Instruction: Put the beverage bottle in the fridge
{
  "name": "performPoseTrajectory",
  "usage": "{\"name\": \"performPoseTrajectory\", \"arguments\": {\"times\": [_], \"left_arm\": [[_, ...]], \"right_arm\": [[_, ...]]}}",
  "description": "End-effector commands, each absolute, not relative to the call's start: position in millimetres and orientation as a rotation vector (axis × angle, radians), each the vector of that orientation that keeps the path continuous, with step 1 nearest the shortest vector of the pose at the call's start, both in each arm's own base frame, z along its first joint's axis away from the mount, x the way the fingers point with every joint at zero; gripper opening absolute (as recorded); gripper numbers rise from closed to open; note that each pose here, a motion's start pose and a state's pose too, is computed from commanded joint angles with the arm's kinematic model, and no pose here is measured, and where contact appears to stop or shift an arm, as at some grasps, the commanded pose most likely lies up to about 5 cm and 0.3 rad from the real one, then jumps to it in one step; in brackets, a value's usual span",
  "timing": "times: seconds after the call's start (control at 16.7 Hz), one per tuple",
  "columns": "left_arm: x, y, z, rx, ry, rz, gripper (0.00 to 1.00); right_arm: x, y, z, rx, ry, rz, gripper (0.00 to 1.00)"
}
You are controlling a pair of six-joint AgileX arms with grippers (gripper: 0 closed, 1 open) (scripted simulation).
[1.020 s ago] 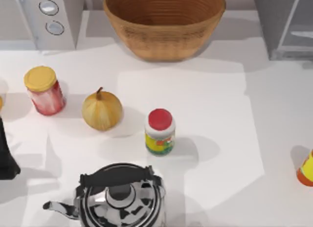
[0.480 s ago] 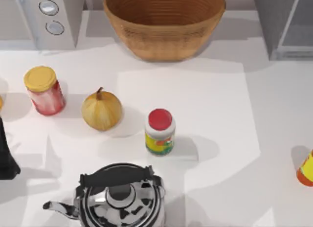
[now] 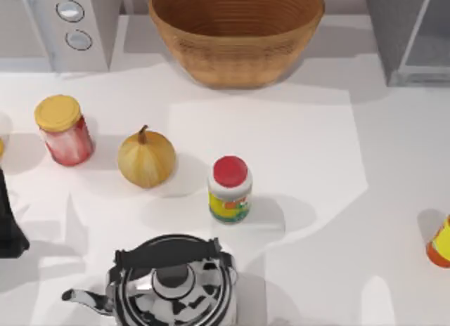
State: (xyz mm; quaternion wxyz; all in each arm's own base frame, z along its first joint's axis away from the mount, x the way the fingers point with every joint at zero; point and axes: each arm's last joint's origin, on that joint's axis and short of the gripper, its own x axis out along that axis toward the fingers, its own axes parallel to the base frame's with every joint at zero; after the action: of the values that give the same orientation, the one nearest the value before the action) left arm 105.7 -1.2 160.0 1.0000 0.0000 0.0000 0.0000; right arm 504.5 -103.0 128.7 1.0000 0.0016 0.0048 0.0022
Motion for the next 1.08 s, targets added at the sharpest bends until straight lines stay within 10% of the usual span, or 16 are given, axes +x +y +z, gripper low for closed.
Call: {"name": "performPoseTrajectory", "arguments": {"times": [0.18,0.96,1.08], "left_arm": [[105.7,-1.2,160.0,0.000,0.000,0.000,1.00],[105.7,-1.2,160.0,0.000,0.000,0.000,1.00],[105.7,-1.2,160.0,0.000,0.000,0.000,1.00]], "right_arm": [[504.5,-103.0,128.7,0.003,0.010,0.004,0.01],[504.5,-103.0,128.7,0.003,0.010,0.004,0.98],[504.5,-103.0,128.7,0.003,0.010,0.004,1.00]]}}
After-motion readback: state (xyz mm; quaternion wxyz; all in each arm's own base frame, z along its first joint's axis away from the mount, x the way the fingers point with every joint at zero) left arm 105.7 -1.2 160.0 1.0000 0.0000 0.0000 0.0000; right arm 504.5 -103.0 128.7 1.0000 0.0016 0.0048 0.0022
